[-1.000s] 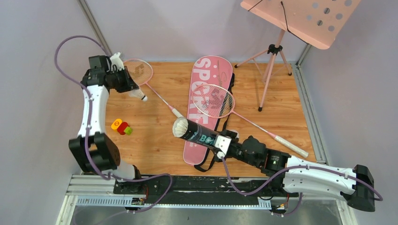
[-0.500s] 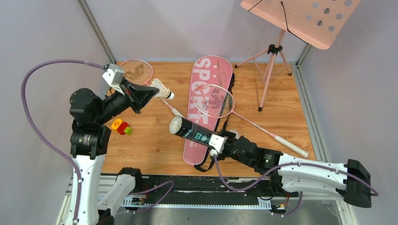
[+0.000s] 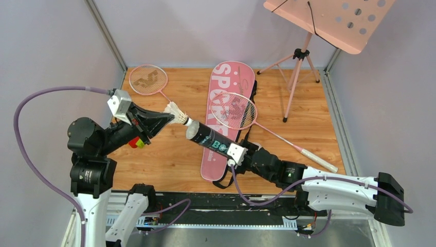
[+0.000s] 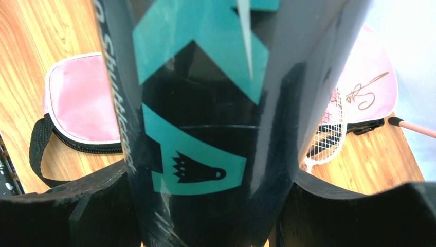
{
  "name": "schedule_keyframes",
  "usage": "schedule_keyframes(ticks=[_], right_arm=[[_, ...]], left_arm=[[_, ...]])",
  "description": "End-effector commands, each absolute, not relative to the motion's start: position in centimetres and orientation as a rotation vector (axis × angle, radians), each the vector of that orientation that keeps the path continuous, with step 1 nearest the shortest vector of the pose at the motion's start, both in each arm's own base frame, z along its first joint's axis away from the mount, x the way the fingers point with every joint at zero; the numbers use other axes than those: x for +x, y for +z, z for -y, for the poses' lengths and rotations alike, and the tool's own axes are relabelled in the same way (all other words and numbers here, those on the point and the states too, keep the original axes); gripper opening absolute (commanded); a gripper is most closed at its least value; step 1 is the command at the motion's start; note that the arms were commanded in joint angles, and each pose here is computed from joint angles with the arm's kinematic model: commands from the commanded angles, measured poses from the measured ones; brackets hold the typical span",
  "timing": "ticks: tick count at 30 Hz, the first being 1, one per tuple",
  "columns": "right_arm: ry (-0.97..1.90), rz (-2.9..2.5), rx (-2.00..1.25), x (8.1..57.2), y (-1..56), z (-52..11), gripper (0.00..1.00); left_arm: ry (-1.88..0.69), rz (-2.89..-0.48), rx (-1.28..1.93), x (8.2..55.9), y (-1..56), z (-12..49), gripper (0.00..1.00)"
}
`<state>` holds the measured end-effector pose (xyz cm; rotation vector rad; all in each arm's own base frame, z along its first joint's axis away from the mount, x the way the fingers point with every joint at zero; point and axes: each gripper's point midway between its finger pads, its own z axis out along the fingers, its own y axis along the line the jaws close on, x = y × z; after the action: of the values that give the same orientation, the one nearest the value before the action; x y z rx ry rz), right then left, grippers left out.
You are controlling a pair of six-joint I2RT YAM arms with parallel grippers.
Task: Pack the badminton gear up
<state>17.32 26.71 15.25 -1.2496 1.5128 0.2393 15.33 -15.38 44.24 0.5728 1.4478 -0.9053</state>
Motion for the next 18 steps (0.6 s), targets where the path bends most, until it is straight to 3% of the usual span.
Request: schedule_keyframes(ticks=[1, 18], right_arm=[[0.301, -1.463, -1.109, 17.9, 19.8, -27.8, 0.40], [0.373, -1.420, -1.113, 17.2, 20.7, -28.6, 0.39]], left_arm=[[-0.986, -1.480, 0.552, 14.8, 43.1, 15.9, 0.00], [-1.231, -1.494, 0.561, 15.5, 40.6, 18.9, 0.00]])
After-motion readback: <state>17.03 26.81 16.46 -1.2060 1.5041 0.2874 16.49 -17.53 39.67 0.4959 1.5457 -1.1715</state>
